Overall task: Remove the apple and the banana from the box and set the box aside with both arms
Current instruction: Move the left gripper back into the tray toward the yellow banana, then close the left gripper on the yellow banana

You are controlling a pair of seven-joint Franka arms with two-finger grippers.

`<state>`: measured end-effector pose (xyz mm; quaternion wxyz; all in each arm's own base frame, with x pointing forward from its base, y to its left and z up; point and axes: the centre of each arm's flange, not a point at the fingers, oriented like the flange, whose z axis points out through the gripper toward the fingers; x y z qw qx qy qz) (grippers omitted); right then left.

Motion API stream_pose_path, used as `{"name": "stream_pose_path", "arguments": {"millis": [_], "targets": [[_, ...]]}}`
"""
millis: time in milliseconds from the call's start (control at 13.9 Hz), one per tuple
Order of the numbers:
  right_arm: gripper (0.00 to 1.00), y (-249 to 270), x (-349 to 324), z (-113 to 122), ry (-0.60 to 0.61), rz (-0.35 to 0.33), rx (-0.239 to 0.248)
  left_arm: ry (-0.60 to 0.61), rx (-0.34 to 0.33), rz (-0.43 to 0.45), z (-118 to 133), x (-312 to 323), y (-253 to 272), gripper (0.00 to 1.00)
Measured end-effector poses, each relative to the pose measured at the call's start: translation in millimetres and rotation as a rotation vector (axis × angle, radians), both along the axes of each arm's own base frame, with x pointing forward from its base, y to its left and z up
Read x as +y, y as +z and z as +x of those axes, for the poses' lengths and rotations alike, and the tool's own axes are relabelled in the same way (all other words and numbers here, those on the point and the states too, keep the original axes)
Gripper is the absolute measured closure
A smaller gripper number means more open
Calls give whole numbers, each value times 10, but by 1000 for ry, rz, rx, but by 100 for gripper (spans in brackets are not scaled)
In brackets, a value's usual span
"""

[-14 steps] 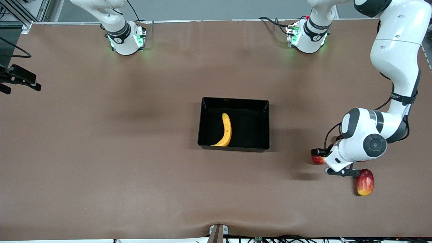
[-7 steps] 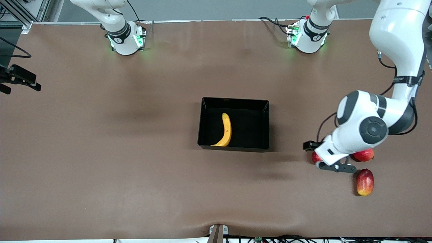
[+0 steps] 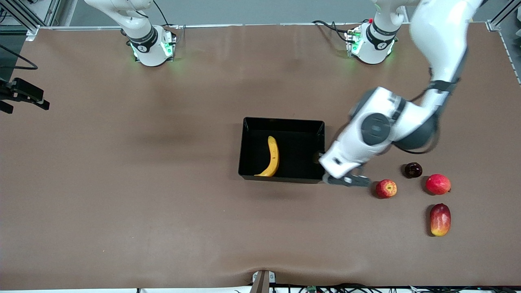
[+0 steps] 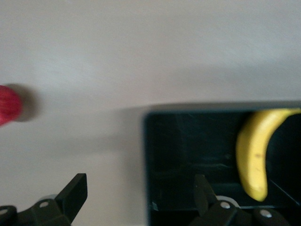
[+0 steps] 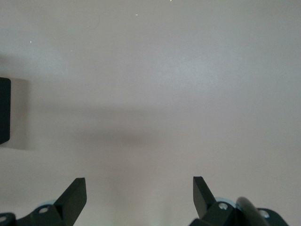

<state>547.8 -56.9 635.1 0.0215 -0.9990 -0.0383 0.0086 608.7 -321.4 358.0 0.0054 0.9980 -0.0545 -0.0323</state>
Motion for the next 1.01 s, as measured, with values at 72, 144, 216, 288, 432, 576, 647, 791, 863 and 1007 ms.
{"name": "stream_pose_path", "arguments": {"millis": [72,144,216,288,432,576,647,791,863,1007], "targets": [[0,-1,-9,-1,-2,0,0,-5,-3,5,-118,-244,-66,0],[0,-1,-19,-1,-4,0,0,0,-11,4,-208,-439,-136,0],[0,-2,-28,-2,-5,0,0,1,-19,-5,-273,-597,-218,0],[0,-3,-30,-2,-5,0,0,-2,-28,-13,-324,-726,-303,0],[0,-4,-30,-2,-6,0,1,-11,-47,-42,-389,-935,-511,0],[0,-5,-32,-1,-6,0,1,-24,-69,-102,-425,-1122,-731,0],[0,-11,-33,1,-6,0,2,-28,-76,-130,-453,-1210,-841,0],[0,-40,-35,16,-6,1,8,-38,-70,-153,-530,-1340,-1047,0],[0,-58,-36,24,-6,1,11,-46,-66,-148,-574,-1386,-1143,0],[0,-108,-39,49,-6,2,20,-66,-65,-109,-666,-1460,-1340,0]]}}
